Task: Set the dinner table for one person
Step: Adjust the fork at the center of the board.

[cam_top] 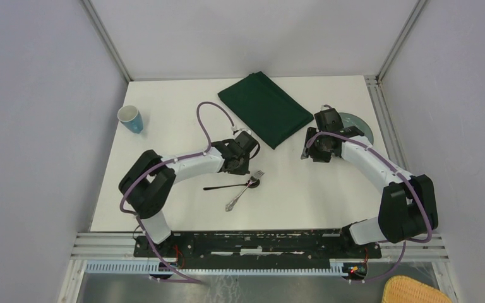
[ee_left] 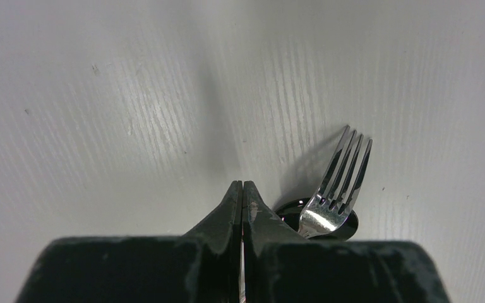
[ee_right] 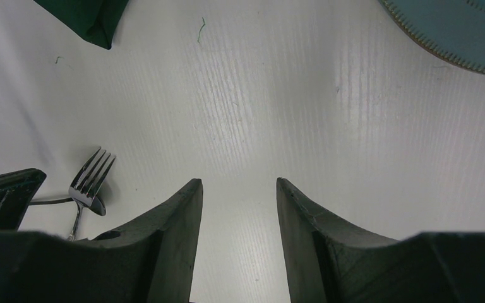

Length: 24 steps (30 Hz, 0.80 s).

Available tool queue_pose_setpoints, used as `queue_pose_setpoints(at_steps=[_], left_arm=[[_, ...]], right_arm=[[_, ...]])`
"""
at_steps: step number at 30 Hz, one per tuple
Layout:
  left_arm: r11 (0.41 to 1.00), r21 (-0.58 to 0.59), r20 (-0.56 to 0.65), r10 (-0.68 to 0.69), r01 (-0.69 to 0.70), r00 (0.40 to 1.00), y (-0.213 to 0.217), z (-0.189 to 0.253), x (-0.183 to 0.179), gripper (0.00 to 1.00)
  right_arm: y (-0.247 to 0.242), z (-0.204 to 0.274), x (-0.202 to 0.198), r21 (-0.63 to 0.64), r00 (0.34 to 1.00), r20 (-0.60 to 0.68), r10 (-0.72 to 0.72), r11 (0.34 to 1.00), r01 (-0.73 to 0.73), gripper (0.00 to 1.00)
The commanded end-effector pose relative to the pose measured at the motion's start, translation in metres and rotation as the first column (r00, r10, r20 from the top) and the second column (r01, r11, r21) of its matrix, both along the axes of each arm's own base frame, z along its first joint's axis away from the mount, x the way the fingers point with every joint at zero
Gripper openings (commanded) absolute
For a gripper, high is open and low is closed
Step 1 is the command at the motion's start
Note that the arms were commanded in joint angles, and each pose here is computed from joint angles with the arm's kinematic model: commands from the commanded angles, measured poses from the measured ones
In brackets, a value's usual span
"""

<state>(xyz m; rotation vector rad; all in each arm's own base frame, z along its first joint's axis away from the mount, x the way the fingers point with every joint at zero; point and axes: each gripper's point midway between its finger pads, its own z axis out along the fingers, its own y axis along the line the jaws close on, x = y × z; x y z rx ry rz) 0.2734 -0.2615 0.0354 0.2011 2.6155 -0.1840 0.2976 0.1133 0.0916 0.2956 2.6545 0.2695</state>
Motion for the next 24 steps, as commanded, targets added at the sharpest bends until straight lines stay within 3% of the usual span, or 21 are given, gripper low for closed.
queue_pose_setpoints(at_steps=[1,24], left_arm=[[0.997,-0.047,0.035,-0.051,0.053,0.998,-0.019,0.009,0.011,0.02],[0.987,-0.094,-0.003,-0.134,0.134,0.991,-0.054,-0.001,-0.016,0.02]], right_arm=[[0.000,0.011,0.010,-0.004,0.999,0.050,-0.003,1.000,0.003,0.53],[0.003,0.010,0.016,0.001,0.999,0.046,0.001,1.000,-0.001,0.53]])
